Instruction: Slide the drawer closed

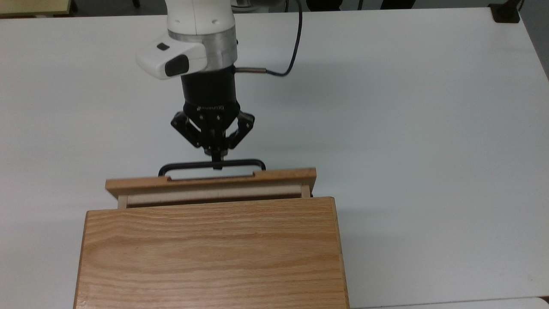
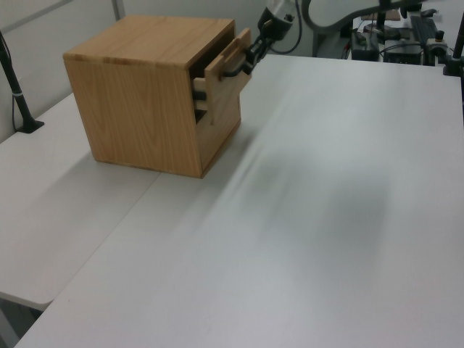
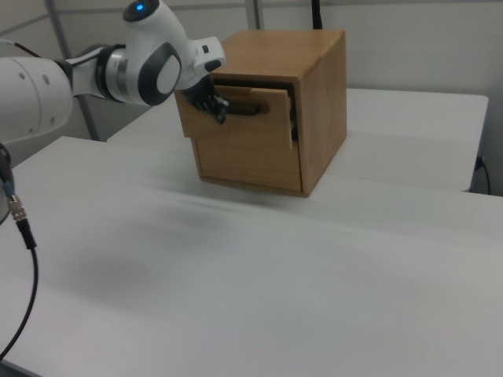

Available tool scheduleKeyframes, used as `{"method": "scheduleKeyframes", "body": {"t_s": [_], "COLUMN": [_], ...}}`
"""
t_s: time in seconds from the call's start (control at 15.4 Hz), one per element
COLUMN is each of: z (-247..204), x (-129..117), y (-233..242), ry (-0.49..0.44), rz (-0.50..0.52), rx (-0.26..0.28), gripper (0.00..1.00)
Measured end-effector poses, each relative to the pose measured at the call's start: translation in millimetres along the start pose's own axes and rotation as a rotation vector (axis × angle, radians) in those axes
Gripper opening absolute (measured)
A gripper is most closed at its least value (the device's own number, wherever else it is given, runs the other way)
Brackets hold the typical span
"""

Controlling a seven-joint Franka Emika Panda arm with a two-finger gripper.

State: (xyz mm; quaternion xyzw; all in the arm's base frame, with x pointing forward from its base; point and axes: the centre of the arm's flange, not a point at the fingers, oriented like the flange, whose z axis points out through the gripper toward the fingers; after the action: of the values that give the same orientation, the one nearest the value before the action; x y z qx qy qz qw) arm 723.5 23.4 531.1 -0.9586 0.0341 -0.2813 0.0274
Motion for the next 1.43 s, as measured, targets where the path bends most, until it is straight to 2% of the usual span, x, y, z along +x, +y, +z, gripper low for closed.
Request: {"method": "scheduleKeyframes", "body": {"t_s": [0.39,1.04,1.23,1.43], "z": [36,42,30,8], "x": [11,10,4,-18], "y": [-2,0,-1,-1], "ry": [0.19,0.207,0.155,-0.02], "rz": [0.009,0.008,-0.025,-0.099], "rx": [0.027,0.027,0.017,-0.003], "gripper": [0.01,0.01,0.01,0.01]}}
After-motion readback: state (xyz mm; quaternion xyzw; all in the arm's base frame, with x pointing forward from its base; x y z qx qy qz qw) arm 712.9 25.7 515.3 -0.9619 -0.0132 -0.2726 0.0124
